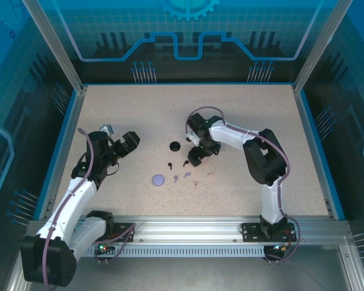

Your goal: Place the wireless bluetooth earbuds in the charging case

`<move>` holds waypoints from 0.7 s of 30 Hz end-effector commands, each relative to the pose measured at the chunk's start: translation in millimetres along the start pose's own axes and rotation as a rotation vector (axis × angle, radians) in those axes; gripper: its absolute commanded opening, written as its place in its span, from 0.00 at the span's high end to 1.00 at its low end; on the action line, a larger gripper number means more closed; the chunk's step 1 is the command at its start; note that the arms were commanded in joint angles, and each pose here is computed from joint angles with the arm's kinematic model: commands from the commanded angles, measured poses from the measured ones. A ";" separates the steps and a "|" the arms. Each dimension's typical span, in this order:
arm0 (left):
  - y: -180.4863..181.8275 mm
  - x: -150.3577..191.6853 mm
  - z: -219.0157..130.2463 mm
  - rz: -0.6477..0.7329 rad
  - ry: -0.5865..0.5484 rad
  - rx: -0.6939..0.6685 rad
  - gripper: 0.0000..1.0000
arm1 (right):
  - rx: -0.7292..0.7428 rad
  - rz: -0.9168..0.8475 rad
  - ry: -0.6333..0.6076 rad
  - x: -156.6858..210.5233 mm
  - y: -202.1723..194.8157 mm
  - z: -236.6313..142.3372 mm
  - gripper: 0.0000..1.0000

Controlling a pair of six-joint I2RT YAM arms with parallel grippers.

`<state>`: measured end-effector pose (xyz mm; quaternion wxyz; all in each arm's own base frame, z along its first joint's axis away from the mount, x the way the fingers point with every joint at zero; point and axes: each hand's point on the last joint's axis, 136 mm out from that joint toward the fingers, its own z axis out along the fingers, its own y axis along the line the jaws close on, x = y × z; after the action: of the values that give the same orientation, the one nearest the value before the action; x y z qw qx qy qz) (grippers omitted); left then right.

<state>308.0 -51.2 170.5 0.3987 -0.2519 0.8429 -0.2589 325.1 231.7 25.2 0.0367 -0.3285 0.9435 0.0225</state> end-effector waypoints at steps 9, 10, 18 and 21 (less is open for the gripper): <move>-6.6 -3.6 -0.3 0.004 0.005 0.013 0.01 | 0.027 -0.036 0.057 -1.6 3.9 10.6 0.30; -6.8 -3.2 0.3 0.000 0.008 0.013 0.01 | 0.024 -0.036 0.060 -1.5 4.5 11.2 0.32; -9.1 -5.0 0.4 -0.001 0.005 0.020 0.01 | 0.023 -0.035 0.057 -0.1 5.1 14.3 0.41; -10.3 -6.0 0.1 -0.001 0.005 0.022 0.01 | 0.019 -0.034 0.043 -1.8 5.9 13.9 0.44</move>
<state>309.2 -51.2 165.9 0.3919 -0.2540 0.8462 -0.2565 328.6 234.5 15.8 0.0264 -0.3385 0.9406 0.0049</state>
